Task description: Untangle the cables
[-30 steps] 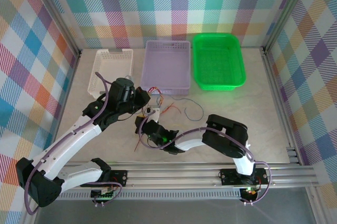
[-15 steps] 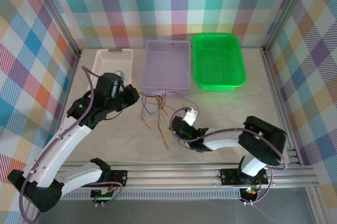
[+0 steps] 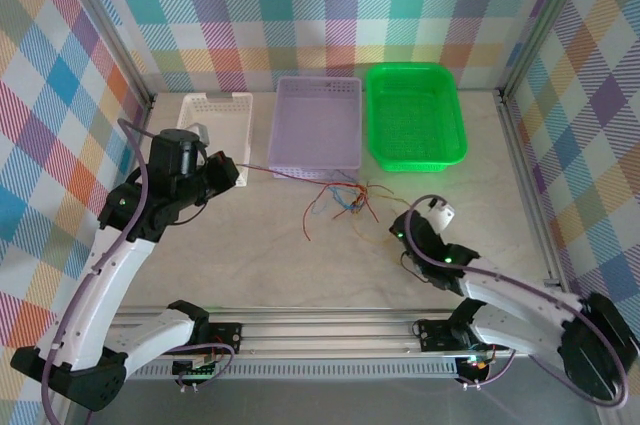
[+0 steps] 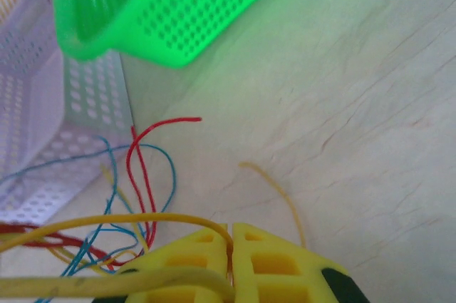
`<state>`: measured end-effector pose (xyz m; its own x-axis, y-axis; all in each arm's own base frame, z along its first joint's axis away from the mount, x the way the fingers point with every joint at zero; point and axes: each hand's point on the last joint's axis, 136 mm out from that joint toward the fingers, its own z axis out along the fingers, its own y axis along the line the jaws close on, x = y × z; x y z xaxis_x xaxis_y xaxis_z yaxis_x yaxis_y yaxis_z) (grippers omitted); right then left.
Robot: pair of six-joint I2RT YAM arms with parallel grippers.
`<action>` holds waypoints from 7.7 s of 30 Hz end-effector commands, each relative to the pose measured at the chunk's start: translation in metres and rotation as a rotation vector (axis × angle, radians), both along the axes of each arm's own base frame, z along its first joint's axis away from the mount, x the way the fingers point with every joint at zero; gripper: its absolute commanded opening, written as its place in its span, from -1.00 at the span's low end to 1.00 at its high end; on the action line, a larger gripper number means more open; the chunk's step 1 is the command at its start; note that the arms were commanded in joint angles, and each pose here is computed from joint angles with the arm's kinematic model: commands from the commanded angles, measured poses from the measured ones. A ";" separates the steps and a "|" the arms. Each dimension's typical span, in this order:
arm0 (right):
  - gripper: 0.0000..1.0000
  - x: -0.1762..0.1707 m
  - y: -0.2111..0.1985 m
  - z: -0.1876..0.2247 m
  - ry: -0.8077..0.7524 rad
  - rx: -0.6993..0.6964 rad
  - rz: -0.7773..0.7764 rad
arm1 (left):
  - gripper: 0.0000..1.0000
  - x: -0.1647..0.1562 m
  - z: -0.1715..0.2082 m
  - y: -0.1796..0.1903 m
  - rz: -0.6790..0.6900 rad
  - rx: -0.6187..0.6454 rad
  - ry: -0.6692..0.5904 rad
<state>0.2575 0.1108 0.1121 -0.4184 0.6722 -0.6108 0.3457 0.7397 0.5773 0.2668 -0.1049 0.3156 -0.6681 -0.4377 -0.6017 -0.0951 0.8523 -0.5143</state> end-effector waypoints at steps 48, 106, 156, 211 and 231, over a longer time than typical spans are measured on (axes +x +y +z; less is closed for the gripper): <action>-0.63 0.012 -0.022 0.023 0.319 0.006 0.349 | -1.00 -0.029 0.078 0.054 0.164 0.066 -0.250; -0.98 0.016 0.301 0.103 -0.387 -0.248 1.069 | -1.00 0.007 0.022 -0.066 -0.111 -0.131 -0.069; -1.00 -0.001 0.124 0.482 -0.728 -0.478 0.710 | -0.11 0.009 -0.131 -0.120 -0.293 -0.060 0.174; -1.00 0.019 0.068 0.494 -0.680 -0.243 0.732 | 0.59 -0.015 -0.086 -0.248 -0.673 -0.346 -0.245; -1.00 0.015 0.029 0.505 -0.701 -0.310 0.542 | -1.00 -0.021 -0.130 -0.242 -0.690 -0.208 -0.154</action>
